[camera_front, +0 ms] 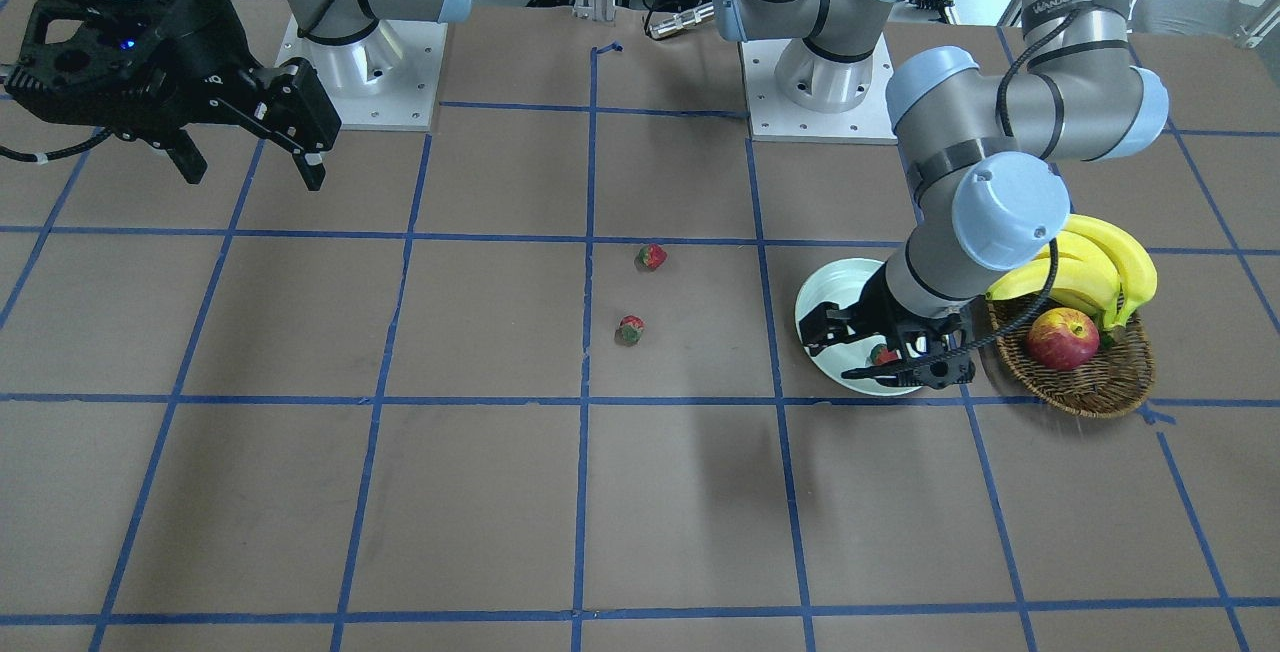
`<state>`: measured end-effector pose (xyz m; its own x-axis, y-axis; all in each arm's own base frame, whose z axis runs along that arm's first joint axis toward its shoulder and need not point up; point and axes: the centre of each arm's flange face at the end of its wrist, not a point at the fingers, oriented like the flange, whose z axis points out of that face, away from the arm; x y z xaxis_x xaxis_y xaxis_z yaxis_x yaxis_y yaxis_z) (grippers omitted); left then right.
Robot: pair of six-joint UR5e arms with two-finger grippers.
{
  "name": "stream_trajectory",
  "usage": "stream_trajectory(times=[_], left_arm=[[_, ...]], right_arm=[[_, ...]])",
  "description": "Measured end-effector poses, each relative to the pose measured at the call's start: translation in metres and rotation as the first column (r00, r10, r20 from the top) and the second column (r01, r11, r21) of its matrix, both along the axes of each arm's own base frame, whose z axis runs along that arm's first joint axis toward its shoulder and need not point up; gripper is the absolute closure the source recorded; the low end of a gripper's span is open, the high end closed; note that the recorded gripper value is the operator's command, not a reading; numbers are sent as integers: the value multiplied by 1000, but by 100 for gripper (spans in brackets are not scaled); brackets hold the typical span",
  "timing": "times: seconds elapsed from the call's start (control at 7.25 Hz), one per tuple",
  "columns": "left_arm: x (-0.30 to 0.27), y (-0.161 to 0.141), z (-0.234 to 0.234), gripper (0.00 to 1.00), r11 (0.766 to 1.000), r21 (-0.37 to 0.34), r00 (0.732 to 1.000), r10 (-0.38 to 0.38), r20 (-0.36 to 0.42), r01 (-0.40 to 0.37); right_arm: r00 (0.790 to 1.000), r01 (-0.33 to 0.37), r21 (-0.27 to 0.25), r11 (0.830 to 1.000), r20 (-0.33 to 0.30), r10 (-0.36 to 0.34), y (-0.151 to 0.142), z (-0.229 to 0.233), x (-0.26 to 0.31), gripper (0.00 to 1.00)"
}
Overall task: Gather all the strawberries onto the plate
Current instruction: 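Move the left gripper back and grasp the second strawberry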
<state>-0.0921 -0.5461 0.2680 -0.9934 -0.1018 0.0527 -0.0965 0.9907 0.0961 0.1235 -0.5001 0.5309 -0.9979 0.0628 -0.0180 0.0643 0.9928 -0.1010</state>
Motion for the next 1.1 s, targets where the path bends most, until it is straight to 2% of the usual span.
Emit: stream_trajectory(times=[0.28,0.55,1.1], left_arm=[[-79,10,-4,0,1000,-23,999,2,-34,-3],[-135,26,-9,0,1000,-24,995,-3,-96,1],[-187,46,-50,0,999,-3,987,-33,-155,33]], right_arm=[[1000,0,0,1000,0,0,0,0,0,0],[1000,0,0,1000,0,0,0,0,0,0],[1000,0,1,1000,0,0,0,0,0,0]])
